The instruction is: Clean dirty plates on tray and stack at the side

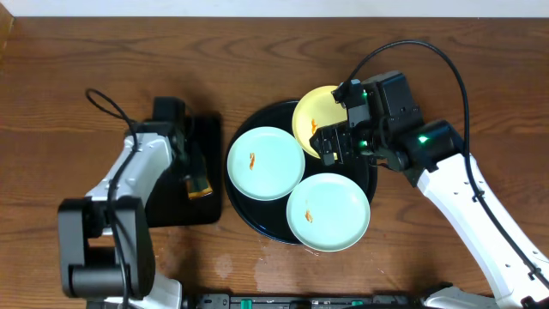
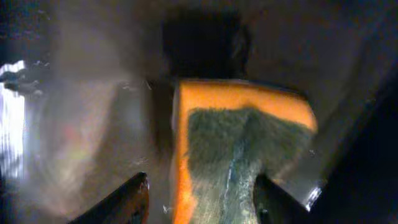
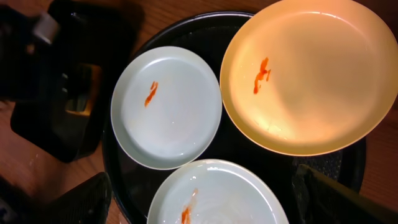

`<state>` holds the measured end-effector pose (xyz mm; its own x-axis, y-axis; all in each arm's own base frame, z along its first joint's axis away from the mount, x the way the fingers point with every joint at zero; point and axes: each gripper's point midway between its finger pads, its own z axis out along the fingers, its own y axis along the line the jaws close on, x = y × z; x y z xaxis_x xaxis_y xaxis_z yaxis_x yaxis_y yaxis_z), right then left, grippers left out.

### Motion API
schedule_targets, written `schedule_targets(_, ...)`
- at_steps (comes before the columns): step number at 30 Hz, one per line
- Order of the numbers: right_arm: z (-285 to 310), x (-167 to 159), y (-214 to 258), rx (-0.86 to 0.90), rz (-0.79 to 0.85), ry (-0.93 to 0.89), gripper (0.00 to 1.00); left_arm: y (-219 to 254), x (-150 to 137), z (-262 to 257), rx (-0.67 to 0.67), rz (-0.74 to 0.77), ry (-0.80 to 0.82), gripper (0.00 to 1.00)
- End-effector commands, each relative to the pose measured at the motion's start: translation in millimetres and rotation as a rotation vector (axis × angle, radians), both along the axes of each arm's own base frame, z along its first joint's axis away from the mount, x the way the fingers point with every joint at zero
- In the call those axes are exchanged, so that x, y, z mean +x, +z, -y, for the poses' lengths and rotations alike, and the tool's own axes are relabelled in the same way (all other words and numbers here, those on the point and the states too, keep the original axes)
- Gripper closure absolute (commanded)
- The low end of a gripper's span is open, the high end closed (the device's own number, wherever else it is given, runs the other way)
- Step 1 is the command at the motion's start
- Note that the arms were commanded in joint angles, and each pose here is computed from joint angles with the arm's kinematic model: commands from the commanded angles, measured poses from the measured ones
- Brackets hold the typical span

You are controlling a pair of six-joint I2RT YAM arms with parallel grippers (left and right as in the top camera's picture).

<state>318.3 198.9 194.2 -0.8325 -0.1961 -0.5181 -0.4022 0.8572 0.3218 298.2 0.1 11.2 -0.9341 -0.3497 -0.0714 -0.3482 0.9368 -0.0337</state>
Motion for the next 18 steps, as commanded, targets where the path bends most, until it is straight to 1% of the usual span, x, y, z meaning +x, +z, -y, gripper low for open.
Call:
schedule_targets(1,-3,2,8,0.009,0.017,-0.004,0.08,-25,-19,9,-0.050,-0.057,-0.004,0.58)
schedule_targets(2,-3,2,8,0.010,0.018,-0.004,0.06,-27,-21,9,-0.051,-0.061,-0.004,0.65)
schedule_targets(3,-3,2,8,0.010,0.017,-0.004,0.04,-28,-22,9,-0.050,-0.065,-0.005,0.75)
schedule_targets(4,-3,2,8,0.009,0.017,-0.004,0.05,-28,-23,9,-0.050,-0.067,-0.008,0.90)
schedule_targets(5,-3,2,8,0.008,0.015,-0.004,0.09,-26,-23,9,-0.050,-0.069,-0.008,0.92)
schedule_targets(8,-3,2,8,0.007,0.016,-0.004,0.08,-16,-21,9,-0.050,-0.066,-0.008,0.92)
schedule_targets(9,-3,2,7,0.004,0.015,-0.002,0.10,-9,-18,9,-0.050,-0.061,-0.008,0.93)
schedule_targets(11,-3,3,3,-0.002,0.010,-0.005,0.16,7,-11,9,-0.050,-0.043,-0.009,0.93)
schedule_targets(12,-4,6,-6,-0.002,-0.015,-0.018,0.21,24,-5,9,-0.050,-0.019,-0.010,0.92)
schedule_targets(14,-5,9,-22,-0.004,-0.065,-0.053,0.27,42,1,9,-0.050,0.010,-0.010,0.93)
schedule_targets(16,-7,14,-41,-0.012,-0.118,-0.081,0.36,57,5,9,-0.050,0.039,-0.011,0.93)
schedule_targets(18,-10,19,-64,-0.021,-0.179,-0.112,0.41,70,6,9,-0.050,0.069,-0.012,0.92)
